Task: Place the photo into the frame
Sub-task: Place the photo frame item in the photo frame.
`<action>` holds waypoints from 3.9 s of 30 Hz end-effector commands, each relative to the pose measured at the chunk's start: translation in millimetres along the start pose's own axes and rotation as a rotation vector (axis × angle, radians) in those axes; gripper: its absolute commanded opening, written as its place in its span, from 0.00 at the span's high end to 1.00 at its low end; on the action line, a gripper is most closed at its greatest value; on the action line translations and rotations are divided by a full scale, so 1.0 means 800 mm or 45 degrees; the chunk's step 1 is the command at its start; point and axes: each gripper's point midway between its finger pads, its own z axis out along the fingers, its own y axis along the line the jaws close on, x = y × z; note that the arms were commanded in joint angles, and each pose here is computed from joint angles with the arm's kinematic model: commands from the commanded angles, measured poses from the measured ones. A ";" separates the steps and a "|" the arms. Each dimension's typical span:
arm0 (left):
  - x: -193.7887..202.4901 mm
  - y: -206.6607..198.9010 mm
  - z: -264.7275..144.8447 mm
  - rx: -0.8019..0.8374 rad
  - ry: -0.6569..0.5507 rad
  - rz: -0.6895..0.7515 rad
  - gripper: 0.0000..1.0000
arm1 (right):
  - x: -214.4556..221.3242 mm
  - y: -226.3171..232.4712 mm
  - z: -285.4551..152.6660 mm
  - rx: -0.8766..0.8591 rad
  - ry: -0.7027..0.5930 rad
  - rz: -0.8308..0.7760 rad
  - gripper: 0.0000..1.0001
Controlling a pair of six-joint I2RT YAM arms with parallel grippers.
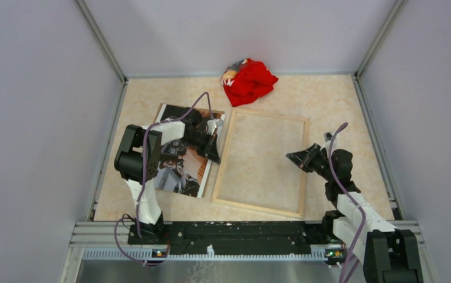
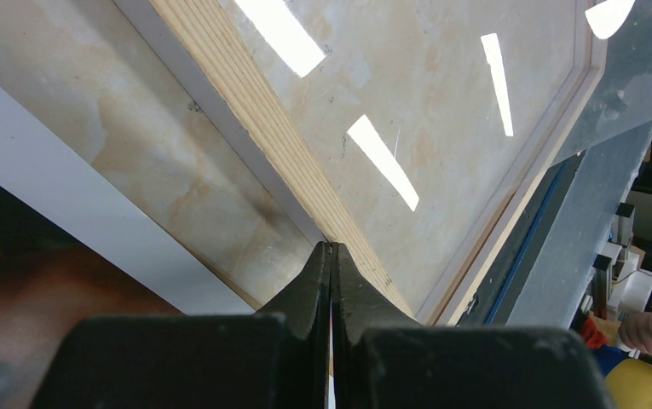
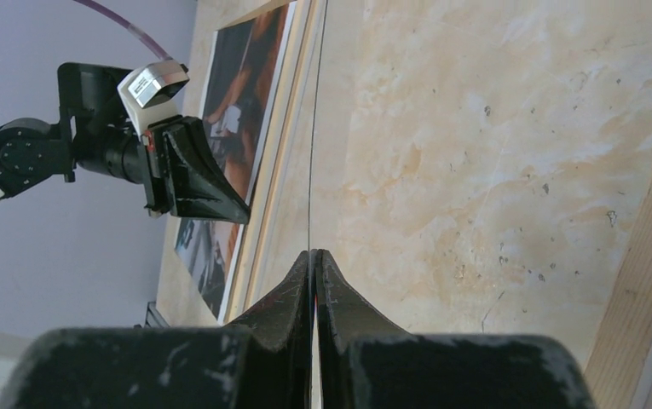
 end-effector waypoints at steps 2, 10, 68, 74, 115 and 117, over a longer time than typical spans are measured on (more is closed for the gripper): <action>-0.005 -0.003 -0.002 0.008 -0.016 0.031 1.00 | -0.013 0.024 -0.002 -0.096 -0.055 -0.097 1.00; -0.005 -0.003 -0.003 0.006 -0.017 0.035 1.00 | -0.009 0.006 0.002 -0.039 -0.056 -0.100 1.00; -0.005 -0.011 -0.005 0.039 -0.025 0.047 1.00 | -0.044 -0.051 -0.005 0.827 0.035 -0.460 0.21; -0.004 -0.011 -0.006 0.042 -0.025 0.050 1.00 | -0.031 -0.059 0.000 0.840 0.080 -0.410 0.26; 0.009 0.012 0.014 0.033 0.007 0.024 1.00 | 0.044 -0.019 0.028 0.437 0.244 -0.027 0.37; 0.009 0.012 0.014 0.033 0.009 0.021 1.00 | 0.040 -0.015 0.027 0.438 0.238 -0.036 0.37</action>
